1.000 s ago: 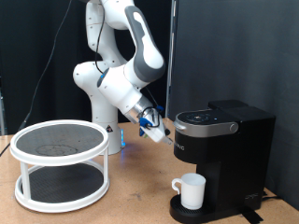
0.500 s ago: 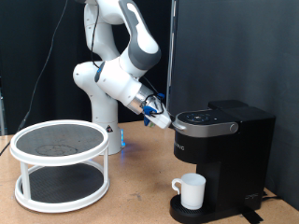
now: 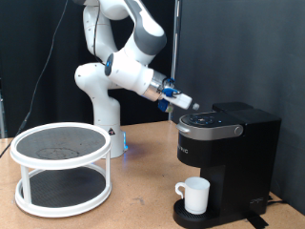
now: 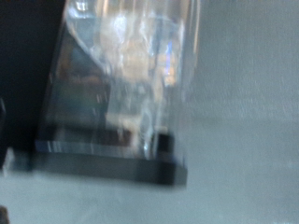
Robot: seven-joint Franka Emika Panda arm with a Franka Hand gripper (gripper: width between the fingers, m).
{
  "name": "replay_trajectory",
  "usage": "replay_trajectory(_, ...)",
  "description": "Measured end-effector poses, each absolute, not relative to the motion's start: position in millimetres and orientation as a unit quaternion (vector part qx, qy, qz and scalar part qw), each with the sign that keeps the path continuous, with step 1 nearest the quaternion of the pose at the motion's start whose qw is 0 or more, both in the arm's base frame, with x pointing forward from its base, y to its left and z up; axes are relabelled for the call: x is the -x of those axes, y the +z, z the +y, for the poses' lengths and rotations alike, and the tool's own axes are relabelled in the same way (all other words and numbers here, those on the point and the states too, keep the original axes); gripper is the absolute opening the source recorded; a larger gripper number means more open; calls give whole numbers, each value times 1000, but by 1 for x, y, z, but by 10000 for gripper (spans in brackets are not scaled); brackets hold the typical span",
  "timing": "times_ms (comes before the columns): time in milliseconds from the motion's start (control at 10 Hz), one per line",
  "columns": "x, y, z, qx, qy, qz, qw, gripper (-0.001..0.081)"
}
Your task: Make a cup of coffee with the keurig machine
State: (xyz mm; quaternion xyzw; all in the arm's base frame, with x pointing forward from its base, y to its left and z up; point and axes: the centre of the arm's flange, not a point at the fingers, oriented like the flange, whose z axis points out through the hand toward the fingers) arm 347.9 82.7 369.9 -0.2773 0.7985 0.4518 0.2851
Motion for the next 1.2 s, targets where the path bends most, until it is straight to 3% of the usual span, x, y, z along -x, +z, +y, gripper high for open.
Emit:
replay_trajectory(700, -324, 461, 84, 278, 448, 784, 328, 734)
replay_trajectory(900, -329, 466, 83, 268, 445, 777, 356, 734)
replay_trajectory(1200, -347, 505, 82, 299, 369, 780, 408, 734)
